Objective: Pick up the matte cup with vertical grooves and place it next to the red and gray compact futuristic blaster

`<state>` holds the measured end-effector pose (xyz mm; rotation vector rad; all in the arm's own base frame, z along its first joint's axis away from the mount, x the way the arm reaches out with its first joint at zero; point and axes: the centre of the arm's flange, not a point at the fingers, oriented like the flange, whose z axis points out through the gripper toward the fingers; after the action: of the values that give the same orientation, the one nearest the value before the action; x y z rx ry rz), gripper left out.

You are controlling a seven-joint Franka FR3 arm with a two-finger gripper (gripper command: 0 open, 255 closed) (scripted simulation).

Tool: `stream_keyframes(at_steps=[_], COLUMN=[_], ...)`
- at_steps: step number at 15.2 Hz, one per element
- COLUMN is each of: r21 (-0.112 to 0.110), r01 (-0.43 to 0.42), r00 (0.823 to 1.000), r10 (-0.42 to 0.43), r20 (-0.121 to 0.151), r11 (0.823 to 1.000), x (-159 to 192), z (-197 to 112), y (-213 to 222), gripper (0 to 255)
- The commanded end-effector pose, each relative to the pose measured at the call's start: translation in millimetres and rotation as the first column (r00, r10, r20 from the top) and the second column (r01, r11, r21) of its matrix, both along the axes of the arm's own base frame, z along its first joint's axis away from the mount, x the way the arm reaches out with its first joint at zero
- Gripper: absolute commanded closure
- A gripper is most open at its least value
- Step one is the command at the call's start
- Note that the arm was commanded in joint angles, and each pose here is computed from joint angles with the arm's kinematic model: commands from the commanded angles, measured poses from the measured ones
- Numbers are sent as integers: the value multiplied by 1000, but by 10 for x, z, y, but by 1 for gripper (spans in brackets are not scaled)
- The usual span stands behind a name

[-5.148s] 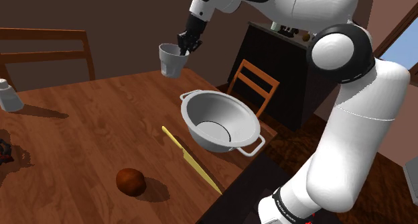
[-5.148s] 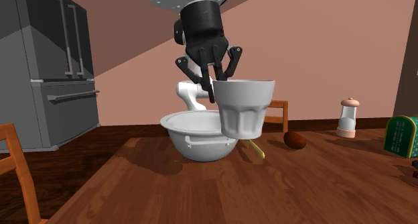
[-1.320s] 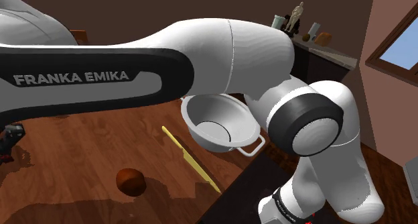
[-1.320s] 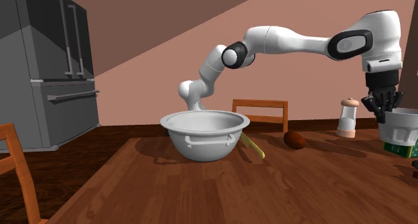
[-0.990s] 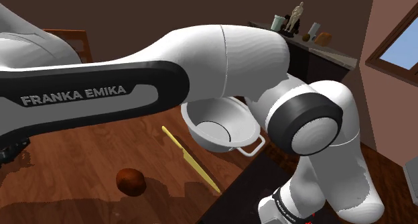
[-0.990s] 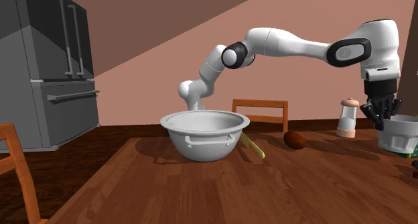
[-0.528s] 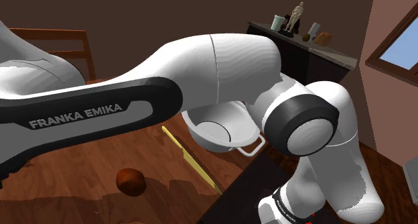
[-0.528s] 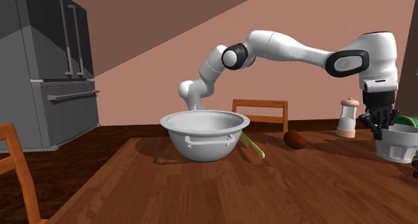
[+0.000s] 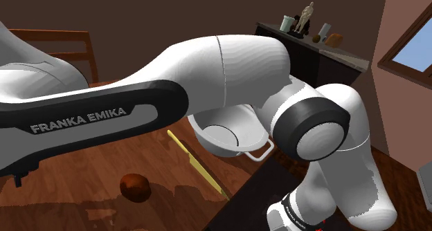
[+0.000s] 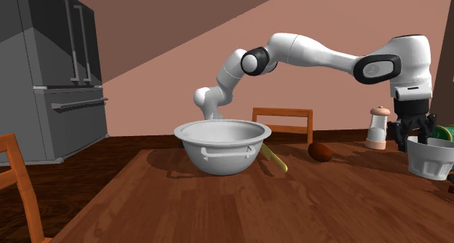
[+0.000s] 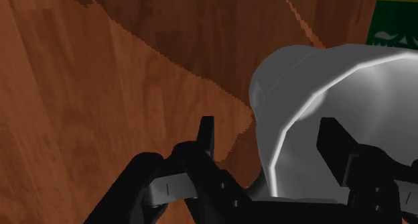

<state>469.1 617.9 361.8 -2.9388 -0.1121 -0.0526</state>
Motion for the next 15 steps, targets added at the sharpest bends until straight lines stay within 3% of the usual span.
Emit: stream_keyframes(at_steps=[1, 4, 8, 15], r21=[0, 0, 0, 0], r01=[0, 0, 0, 0], r00=[1000, 1000, 1000, 1000], r10=[0, 0, 0, 0], r20=[0, 0, 0, 0], r11=[1000, 1000, 1000, 1000], x=[0, 0, -14, -14], z=[1, 1, 491, 491], y=[0, 0, -100, -100], gripper=[0, 0, 0, 0])
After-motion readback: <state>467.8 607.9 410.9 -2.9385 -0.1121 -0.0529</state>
